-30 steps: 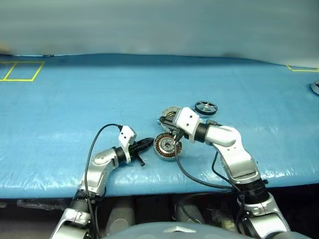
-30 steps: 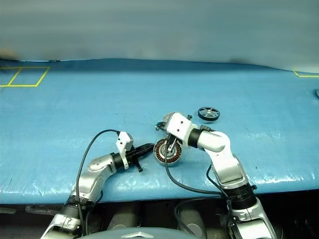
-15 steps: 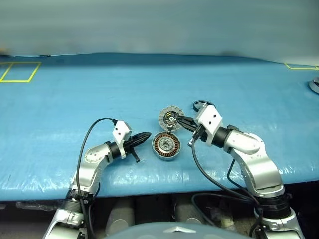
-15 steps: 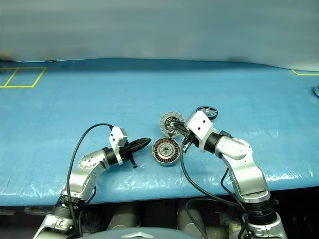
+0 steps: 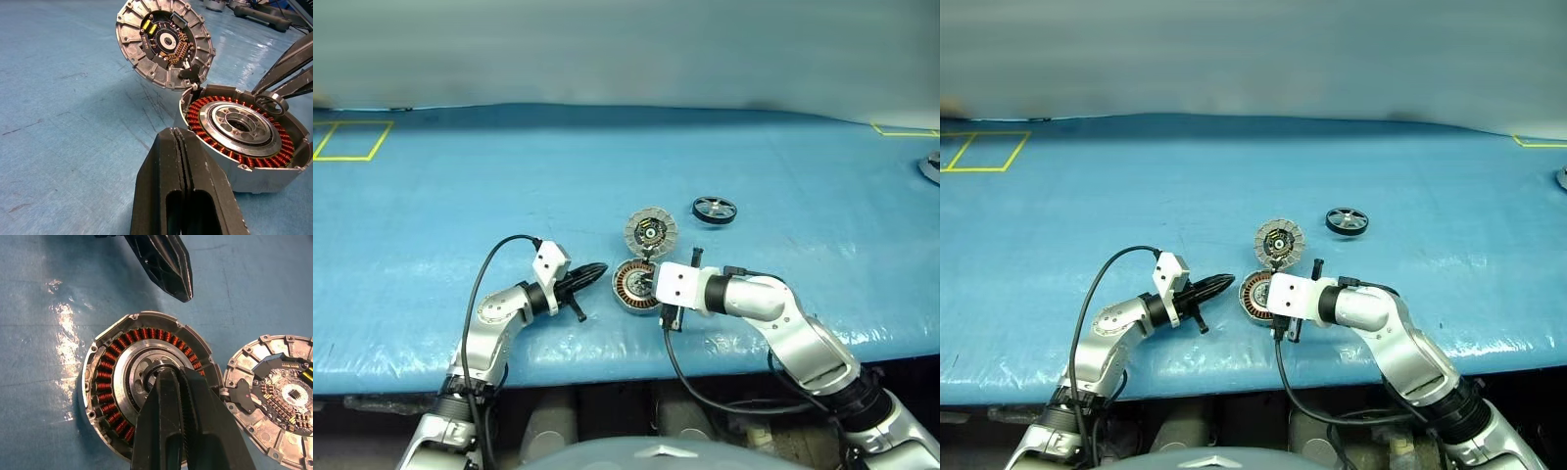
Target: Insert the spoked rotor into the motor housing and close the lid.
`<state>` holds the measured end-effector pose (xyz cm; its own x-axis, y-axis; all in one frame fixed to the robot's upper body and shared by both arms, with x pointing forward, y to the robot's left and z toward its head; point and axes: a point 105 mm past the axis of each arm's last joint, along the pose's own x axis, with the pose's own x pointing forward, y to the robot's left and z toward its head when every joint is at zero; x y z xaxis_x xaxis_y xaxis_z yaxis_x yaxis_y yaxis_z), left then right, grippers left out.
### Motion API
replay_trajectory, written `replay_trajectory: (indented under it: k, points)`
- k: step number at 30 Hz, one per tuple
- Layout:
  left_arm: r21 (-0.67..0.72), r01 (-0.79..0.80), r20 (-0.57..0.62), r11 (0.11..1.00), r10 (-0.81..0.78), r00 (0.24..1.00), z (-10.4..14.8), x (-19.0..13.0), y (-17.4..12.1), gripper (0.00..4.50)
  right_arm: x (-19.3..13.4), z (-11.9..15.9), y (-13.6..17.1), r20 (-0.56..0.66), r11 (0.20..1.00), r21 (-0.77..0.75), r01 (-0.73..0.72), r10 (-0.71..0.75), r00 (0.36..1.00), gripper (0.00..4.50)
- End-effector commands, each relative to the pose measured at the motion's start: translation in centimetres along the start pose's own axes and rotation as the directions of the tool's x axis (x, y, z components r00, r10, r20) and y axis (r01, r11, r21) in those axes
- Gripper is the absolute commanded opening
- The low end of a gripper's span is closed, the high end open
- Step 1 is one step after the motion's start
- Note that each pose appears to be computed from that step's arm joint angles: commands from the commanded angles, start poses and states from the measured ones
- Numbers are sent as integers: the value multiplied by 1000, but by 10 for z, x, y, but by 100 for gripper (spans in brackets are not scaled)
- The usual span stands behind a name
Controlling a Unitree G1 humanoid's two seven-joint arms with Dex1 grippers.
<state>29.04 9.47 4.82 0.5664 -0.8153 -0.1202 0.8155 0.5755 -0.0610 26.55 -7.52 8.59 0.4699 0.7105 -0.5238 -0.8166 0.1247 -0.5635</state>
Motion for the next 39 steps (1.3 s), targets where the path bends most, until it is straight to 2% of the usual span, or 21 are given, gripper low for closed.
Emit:
replay_trajectory:
  k: [1,9,16,21,23,24,39]
  points:
    - [39,7,30,999,-8,1000,9,3,-5,0,0,9,-7,7,992,-127,-17,18,1000,68]
    - [29,-6,23,1000,5,1000,4,2,-7,0,4,3,-9,-36,972,-222,-81,75,997,68]
    - [24,-8,17,1000,8,1000,2,3,-9,0,1,11,-19,-4,971,-238,-26,26,1000,68]
    - [18,-2,9,1000,2,1000,-1,3,-10,0,-4,23,-28,51,977,-210,36,-26,998,68]
    - [19,0,8,1000,0,1000,-1,4,-10,0,-3,24,-27,60,981,-191,35,-24,998,8]
    - [20,2,8,1000,-2,1000,-1,5,-10,0,-2,21,-24,52,983,-184,24,-14,999,3]
    - [20,2,5,1000,-2,1000,-1,5,-9,0,14,10,-7,45,995,-90,-34,38,998,3]
